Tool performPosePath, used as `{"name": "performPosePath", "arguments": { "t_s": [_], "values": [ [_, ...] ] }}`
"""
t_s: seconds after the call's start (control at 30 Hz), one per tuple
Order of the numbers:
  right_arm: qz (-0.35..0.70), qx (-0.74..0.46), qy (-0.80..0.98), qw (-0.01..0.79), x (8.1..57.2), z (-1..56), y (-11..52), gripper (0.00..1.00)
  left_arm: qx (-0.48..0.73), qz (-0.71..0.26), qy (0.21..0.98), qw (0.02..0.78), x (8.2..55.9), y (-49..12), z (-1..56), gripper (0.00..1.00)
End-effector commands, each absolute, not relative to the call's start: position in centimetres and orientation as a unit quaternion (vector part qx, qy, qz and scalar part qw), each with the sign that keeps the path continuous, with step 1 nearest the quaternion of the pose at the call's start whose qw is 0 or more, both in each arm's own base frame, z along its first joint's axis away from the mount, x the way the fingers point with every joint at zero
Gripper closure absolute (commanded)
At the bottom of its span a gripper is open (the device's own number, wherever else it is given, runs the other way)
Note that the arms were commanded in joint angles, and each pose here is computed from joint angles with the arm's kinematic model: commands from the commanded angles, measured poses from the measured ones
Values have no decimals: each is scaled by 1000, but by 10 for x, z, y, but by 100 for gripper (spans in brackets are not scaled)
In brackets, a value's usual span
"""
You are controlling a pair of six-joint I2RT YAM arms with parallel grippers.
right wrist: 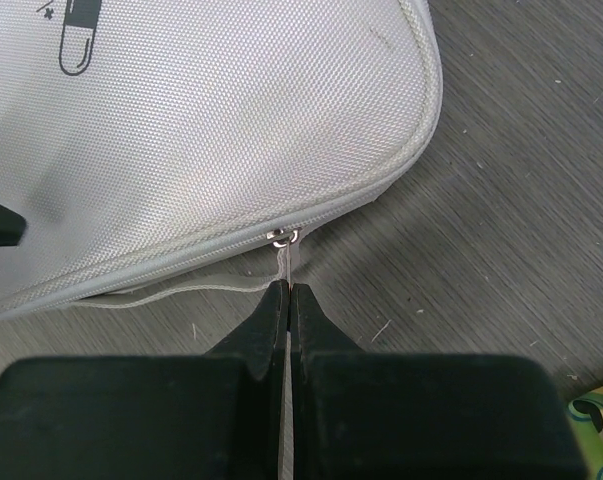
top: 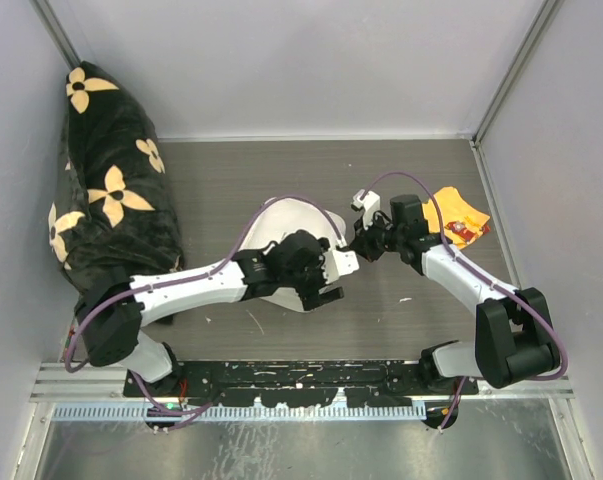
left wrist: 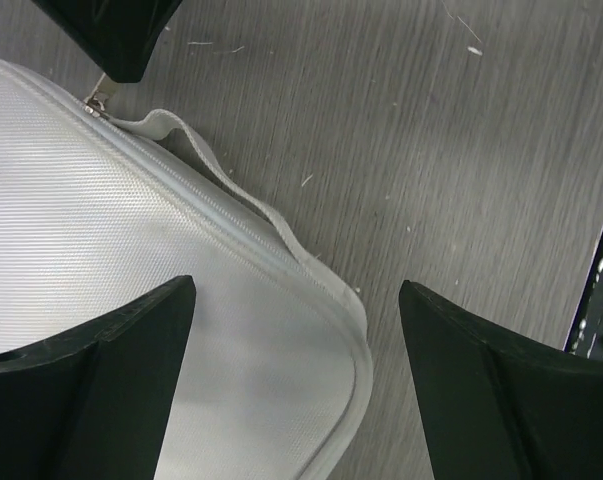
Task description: Organize the medicine kit
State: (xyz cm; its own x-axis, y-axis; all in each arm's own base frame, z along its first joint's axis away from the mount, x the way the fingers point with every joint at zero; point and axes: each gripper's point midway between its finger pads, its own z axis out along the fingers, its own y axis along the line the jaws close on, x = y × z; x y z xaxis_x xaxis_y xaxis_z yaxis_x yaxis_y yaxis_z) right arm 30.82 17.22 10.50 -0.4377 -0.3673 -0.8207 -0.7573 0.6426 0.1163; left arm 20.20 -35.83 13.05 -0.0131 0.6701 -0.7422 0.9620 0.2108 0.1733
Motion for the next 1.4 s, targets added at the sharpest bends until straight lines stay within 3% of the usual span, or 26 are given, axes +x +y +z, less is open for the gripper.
{"name": "performPosePath", "arguments": {
  "t_s": [0.0,0.1,0.47,0.63,1.07,1.37],
  "values": [
    [251,-348,789,439,320,132,175,99,525,-195,713,422,224,-389,151,15],
    [255,-348,787,442,319,135,174,99,531,-140,709,444,241,-388,142,19],
    [274,-360,778,436,313,135,177,99,621,-3,664,416,247,-331,104,66],
    [255,-358,783,440,319,131,173,99,646,22,650,400,239,-304,103,98],
    [189,-346,803,448,334,120,137,99,650,-1,651,392,236,-257,113,100],
    [193,-353,798,448,333,122,139,99,737,-57,583,337,209,-239,101,100]
  ]
}}
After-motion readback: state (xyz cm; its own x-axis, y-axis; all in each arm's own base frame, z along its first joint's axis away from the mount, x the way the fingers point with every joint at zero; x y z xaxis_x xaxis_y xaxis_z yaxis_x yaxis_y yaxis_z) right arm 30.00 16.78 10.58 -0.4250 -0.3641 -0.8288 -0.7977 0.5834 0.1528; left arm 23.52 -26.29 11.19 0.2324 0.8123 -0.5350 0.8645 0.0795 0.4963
